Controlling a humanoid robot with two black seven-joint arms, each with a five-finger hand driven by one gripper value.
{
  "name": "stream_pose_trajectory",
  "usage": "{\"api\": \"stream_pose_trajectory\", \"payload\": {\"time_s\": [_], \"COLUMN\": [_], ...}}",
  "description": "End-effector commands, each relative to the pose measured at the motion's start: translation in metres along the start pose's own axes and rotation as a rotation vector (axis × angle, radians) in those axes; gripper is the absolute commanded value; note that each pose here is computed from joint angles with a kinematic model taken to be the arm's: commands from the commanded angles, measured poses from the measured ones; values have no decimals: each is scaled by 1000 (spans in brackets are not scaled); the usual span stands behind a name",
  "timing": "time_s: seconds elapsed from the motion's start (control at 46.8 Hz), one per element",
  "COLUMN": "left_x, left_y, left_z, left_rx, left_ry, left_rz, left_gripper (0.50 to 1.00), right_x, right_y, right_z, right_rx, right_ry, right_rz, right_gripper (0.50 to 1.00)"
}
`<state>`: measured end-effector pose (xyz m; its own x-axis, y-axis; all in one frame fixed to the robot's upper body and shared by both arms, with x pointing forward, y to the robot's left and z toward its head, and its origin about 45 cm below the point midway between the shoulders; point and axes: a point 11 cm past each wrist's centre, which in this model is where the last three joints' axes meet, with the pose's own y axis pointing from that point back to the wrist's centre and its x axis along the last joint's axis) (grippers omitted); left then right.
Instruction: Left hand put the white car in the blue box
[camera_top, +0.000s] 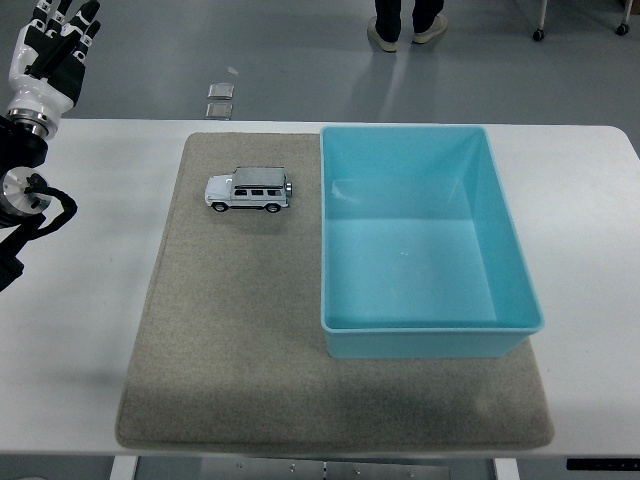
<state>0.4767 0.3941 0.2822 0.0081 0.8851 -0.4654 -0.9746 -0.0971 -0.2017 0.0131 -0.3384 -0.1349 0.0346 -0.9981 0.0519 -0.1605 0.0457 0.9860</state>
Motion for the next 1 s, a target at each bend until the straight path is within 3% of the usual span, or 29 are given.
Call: {"api": "stream_pose_trajectory", "payload": {"time_s": [0.0, 0.983], "left_x": [-1, -10], "left_y": [-1, -5], "left_z": [0, 6], "left_rx": [6, 19], "left_ry": [-6, -144], "left_rz": [2, -70], "left_gripper": [1000, 1000], "right_x": [0, 0], "right_y": [0, 0], "right_z": [0, 0], "right_rx": [0, 0], "right_ry": [0, 0], "right_rz": [0, 0], "right_gripper": [936, 936]}}
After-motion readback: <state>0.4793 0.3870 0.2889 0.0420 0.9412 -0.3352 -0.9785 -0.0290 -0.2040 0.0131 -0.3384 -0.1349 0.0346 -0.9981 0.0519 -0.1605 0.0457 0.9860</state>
